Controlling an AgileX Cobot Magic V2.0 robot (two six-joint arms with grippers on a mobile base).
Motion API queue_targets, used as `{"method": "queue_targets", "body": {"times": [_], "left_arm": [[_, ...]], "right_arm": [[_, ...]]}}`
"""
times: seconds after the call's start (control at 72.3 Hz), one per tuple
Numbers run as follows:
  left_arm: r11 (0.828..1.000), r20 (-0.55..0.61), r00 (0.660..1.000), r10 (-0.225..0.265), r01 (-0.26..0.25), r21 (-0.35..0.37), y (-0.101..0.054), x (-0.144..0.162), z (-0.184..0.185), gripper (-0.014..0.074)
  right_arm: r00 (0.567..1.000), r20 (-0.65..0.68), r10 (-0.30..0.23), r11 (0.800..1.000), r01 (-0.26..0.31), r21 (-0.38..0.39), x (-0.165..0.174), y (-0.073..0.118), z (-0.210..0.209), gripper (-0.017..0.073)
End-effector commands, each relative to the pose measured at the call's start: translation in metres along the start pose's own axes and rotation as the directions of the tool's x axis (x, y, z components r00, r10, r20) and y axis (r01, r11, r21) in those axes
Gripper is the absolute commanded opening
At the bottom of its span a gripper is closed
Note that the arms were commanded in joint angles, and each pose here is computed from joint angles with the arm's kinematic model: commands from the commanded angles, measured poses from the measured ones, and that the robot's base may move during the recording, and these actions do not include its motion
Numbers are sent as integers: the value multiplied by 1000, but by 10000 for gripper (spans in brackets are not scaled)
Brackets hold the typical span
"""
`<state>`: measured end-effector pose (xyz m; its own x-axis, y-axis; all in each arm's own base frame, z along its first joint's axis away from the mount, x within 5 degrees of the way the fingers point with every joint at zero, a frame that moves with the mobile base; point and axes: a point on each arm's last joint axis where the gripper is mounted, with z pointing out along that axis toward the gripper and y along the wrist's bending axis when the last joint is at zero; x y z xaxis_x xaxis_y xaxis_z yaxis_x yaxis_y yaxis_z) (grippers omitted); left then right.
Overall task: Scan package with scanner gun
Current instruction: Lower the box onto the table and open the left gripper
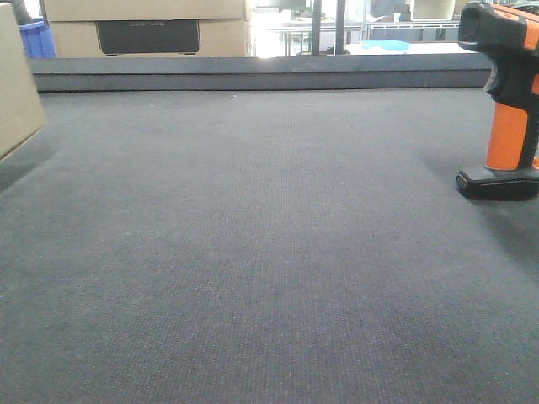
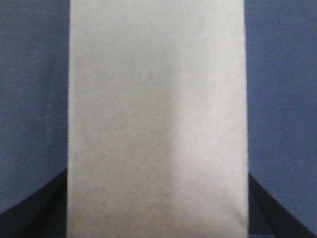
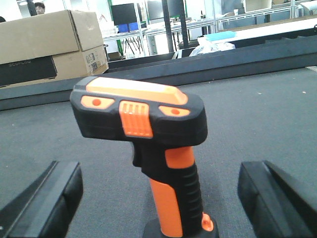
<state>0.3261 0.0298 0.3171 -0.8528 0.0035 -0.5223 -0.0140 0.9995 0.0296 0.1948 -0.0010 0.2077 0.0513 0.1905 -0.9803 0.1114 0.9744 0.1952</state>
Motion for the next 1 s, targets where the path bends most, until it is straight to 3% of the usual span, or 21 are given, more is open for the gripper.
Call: {"method": "queue_targets", "body": {"times": [0.0,0.221,0.332,0.595,0.678,0.858,0.982], "left_arm": [[999,32,999,8,-9,45,-6,-3,-6,-111],[997,26,999,36,-38,66,-18,-2,-5,-111],[994,18,997,73,-74,81,-30,0,0,-111],[995,-16,999,28,-26,97,-41,-2,19,-91],[995,-21,999,28,-26,97,-41,-1,21,8],[995,-25,999,25,-22,99,-42,-1,21,335],[995,-30,1000,0,3,103,-42,-1,20,462]], "right_arm": [[1000,13,-4,1000,4,-8,-1,0,-2,541],[1000,13,-4,1000,4,-8,-1,0,-2,541],[1000,13,-4,1000,4,-8,-1,0,-2,541],[1000,13,-4,1000,4,-8,-1,0,-2,541],[1000,13,-4,1000,4,-8,-1,0,-2,541],[1000,1,-4,1000,4,-7,0,0,-2,541],[1000,-20,-4,1000,4,-6,2,0,-2,541]]}}
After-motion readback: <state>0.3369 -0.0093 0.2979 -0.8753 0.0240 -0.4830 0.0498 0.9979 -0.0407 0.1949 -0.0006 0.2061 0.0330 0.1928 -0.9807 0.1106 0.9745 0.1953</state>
